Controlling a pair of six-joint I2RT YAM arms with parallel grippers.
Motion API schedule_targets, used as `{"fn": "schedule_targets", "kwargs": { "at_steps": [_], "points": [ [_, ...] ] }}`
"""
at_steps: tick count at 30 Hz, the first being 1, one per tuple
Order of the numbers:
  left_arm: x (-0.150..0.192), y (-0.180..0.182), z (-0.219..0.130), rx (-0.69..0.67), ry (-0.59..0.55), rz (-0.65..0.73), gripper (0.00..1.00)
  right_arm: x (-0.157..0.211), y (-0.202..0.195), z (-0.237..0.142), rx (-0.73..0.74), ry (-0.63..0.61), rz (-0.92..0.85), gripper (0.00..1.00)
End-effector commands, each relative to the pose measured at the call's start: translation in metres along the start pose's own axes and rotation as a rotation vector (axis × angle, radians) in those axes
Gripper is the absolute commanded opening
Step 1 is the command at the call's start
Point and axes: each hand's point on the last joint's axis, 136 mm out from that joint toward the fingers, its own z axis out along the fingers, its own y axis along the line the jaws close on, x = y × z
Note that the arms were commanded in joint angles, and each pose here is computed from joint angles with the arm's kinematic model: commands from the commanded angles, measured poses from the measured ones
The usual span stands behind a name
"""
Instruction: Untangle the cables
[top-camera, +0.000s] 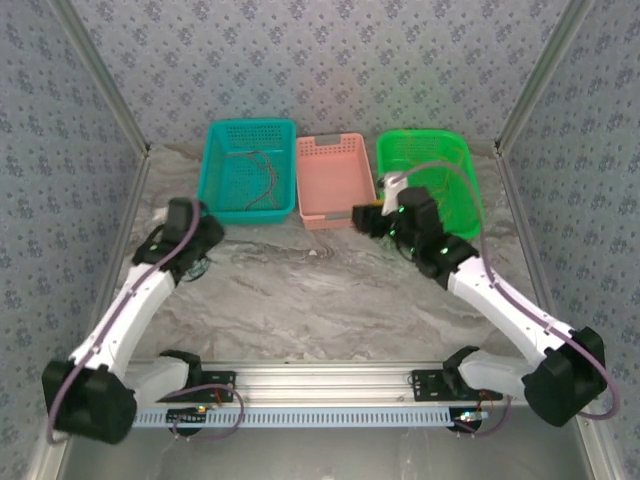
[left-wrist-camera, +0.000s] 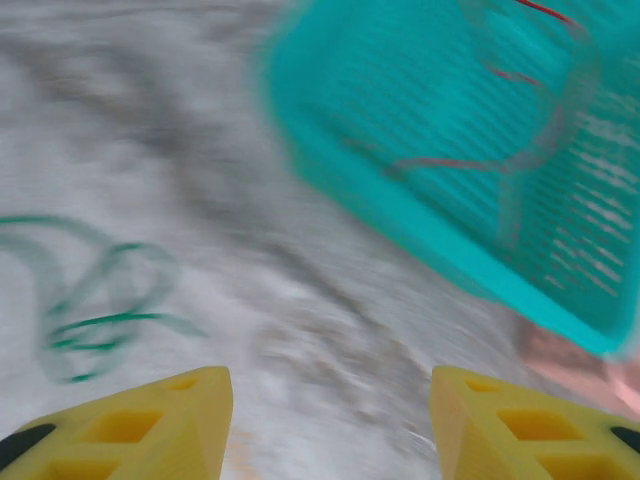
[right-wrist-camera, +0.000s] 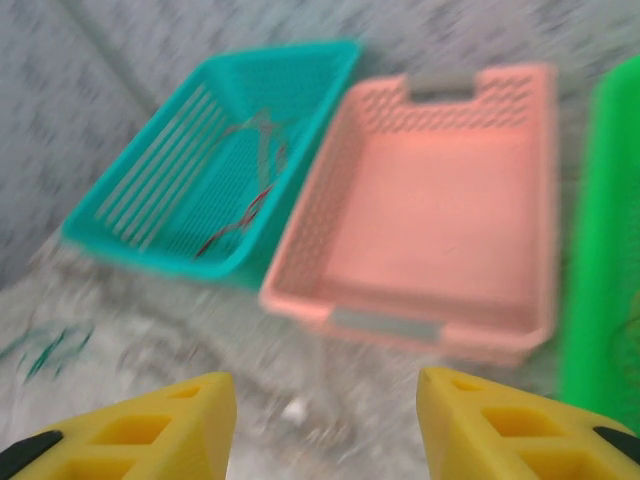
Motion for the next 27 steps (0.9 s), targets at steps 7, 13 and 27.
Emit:
{"fn": "schedule_targets", "kwargs": {
  "at_steps": [7,13,27],
  "points": [
    [0.025,0.094,0.019,-0.147,0.195,-0.286,0.66,0.066,0.092,0.016,-0.12,0.112,-0.135,0.51],
    [0.029,0.076,0.039,-0.036,0.232,-0.409,0.62,0.08,0.116,0.021,-0.155,0.133,-0.174,0.5],
    [-0.001,0.152,0.029,-0.388,0.141,-0.519,0.83,0.089,0.119,0.024,-0.177,0.156,-0.181,0.49]
  ]
}}
